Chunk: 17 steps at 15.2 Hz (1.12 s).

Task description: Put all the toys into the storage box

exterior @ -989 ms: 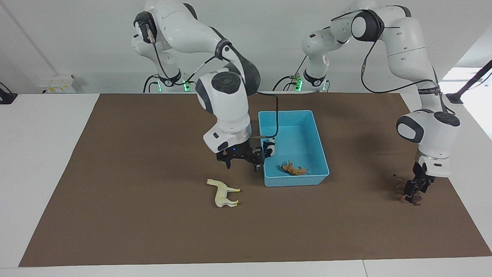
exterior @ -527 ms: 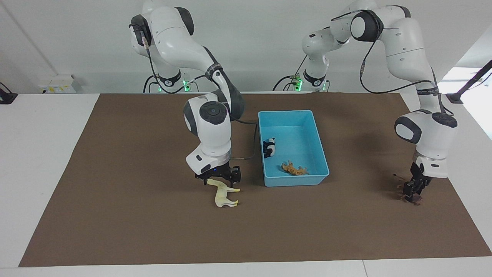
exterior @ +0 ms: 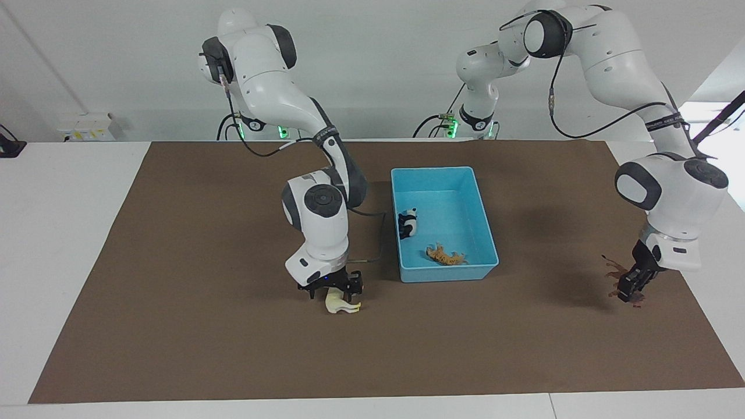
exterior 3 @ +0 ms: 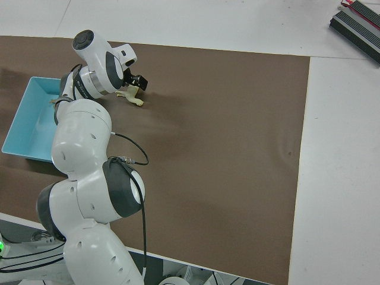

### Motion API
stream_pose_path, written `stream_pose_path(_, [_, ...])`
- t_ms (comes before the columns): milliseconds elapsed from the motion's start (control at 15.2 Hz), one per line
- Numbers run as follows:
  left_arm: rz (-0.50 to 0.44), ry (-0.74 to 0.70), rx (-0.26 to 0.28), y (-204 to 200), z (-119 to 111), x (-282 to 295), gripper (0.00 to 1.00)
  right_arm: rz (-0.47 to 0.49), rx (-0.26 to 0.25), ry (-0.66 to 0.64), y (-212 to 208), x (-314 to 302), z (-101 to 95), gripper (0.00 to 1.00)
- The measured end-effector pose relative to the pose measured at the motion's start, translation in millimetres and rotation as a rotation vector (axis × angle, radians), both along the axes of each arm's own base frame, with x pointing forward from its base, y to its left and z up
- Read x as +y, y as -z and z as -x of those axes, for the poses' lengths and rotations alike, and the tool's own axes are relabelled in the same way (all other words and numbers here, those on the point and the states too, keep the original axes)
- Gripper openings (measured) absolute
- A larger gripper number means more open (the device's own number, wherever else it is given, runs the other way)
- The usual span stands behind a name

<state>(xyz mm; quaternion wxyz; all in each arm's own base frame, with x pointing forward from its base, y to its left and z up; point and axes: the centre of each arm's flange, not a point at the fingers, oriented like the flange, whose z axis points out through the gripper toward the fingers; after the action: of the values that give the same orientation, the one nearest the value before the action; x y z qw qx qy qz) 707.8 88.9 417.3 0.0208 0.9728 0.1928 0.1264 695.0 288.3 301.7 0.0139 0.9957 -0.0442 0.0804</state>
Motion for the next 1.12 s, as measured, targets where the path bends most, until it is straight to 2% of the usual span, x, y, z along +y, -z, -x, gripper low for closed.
stream_pose_path(198, [0.032,-0.038,0.089,-53,23,-66,0.44,0.002,-0.001,-0.026,13,-3,2.9,1.0])
stream_pose_path(330, [0.053,-0.086,0.121,-77,39,-135,0.44,-0.002,-0.008,-0.03,25,-6,5.7,0.97])
stream_pose_path(462, [0.066,-0.107,0.142,-82,60,-209,0.44,-0.004,-0.012,-0.032,18,-5,6.4,0.74])
stream_pose_path(659, [0.052,-0.076,0.2,-54,96,-279,0.44,0.029,0.06,-0.023,1,-4,9.0,0.42])
stream_pose_path(923, [0.026,-0.012,0.238,-10,152,-330,0.44,0.043,0.085,-0.011,-37,-3,3.7,0.41])
stream_pose_path(1121, [0.02,0.0,0.241,-9,168,-332,0.72,0.048,0.113,-0.01,-75,6,5.9,0.41])
